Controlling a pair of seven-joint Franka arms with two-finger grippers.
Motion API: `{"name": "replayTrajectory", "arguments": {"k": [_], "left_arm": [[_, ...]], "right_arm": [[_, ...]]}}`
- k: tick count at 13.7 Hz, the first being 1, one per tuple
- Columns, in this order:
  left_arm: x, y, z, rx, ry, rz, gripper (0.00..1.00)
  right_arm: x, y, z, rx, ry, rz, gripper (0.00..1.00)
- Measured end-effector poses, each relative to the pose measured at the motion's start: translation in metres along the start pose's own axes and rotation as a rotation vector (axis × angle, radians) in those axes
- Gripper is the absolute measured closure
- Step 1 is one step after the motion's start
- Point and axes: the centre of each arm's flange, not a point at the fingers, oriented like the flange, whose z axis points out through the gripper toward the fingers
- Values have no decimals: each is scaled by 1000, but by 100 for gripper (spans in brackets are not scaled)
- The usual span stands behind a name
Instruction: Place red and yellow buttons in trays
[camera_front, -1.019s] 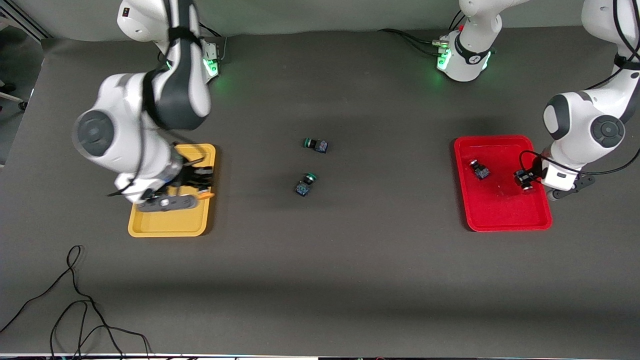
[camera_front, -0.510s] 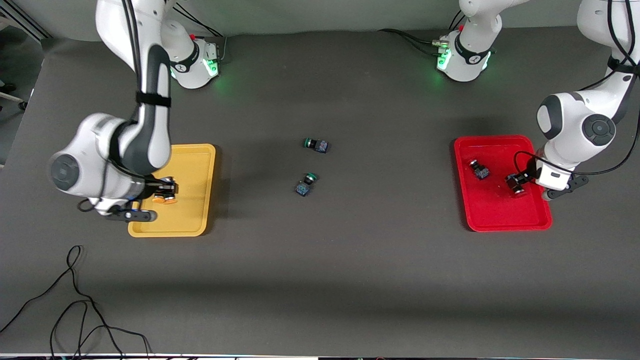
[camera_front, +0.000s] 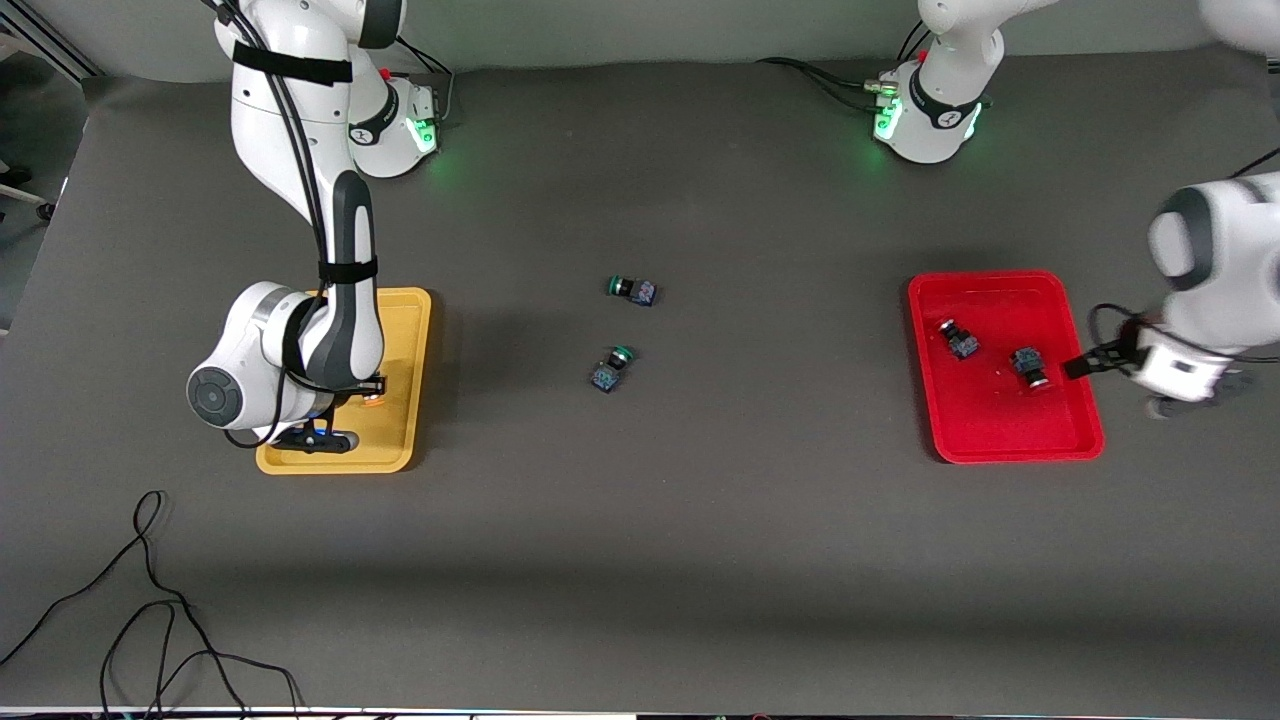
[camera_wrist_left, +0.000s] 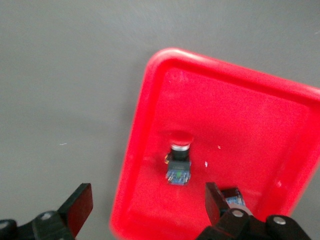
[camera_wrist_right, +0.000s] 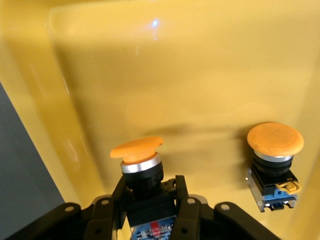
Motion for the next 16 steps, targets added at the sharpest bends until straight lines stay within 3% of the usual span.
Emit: {"name": "replayTrajectory", "arguments": {"k": [2,7,13,16], "left_arm": [[4,-1,-65,14,-25,39,0],[-23,60,-146,14,-5,154,0],[-42,87,-168,-6,-9,192,0],[-51,88,-175,-7,-16,192,0]], "right_arm": [[2,-4,-5,2,8,-7,52],[7,-18,-42,28,10,-33,2],[-4,-21,-156,48,22,-11,0],[-11,-18,-188,64,48,-12,0]]}}
